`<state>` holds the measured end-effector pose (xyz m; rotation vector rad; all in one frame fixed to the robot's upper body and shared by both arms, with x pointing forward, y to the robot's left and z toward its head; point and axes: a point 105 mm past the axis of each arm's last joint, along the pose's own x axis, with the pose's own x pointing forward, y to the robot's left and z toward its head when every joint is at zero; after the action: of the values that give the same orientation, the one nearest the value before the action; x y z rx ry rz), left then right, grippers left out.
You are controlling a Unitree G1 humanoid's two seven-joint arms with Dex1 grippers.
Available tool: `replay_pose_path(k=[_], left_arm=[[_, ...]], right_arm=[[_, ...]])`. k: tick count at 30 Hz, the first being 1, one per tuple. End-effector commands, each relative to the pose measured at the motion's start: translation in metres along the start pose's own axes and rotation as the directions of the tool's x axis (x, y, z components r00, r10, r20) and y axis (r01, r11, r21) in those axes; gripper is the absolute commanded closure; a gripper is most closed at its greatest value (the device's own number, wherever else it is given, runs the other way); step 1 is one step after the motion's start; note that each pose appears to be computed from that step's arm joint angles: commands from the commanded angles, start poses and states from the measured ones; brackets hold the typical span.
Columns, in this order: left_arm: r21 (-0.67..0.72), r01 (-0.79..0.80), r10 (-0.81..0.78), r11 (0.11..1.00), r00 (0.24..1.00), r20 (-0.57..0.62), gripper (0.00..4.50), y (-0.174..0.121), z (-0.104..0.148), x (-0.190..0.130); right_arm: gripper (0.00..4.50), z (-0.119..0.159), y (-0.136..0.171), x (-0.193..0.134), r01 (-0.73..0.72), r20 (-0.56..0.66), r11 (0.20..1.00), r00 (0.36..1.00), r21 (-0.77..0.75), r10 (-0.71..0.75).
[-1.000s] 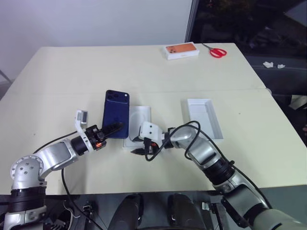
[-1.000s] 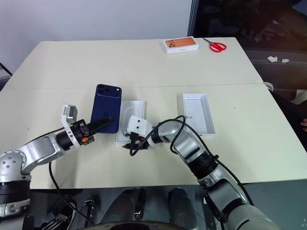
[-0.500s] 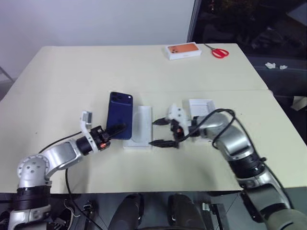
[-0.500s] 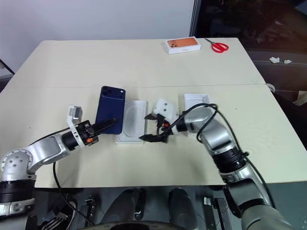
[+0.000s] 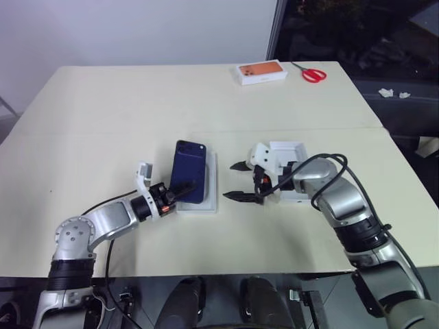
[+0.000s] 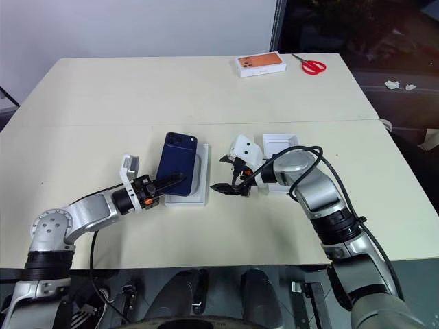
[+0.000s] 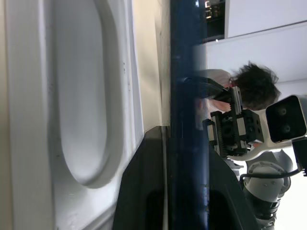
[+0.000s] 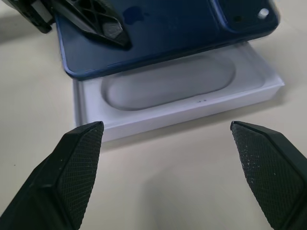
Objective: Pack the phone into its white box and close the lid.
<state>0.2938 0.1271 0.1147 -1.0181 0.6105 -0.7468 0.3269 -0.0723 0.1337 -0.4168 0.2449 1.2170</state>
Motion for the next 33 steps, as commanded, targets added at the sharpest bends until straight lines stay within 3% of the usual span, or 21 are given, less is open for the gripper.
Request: replay_pose_path(k=[1, 4, 19, 33], left_arm=[[0.029, 0.052, -0.053, 0.998, 0.998, 0.022, 1.87, -0.014, 0.009, -0.002], [0.051, 0.043, -0.043, 0.998, 0.999, 0.003, 0.43, -0.014, 0.006, -0.001], [0.183, 0.025, -0.021, 0.983, 1.000, -0.024, 0.43, -0.034, 0.010, -0.012], [0.235, -0.029, 0.047, 0.971, 0.996, -0.071, 0.43, -0.028, -0.002, -0.025]], right_arm=[[0.00, 0.004, -0.003, -0.003, 0.017, 0.012, 0.999, 1.000, -0.029, -0.016], [0.00, 0.006, -0.005, -0.001, 0.022, 0.018, 0.999, 1.000, -0.030, -0.022], [0.00, 0.008, -0.006, 0.007, 0.016, 0.026, 0.999, 1.000, -0.050, -0.015], [0.00, 0.007, -0.006, 0.009, 0.021, 0.026, 0.998, 0.999, -0.062, -0.019]])
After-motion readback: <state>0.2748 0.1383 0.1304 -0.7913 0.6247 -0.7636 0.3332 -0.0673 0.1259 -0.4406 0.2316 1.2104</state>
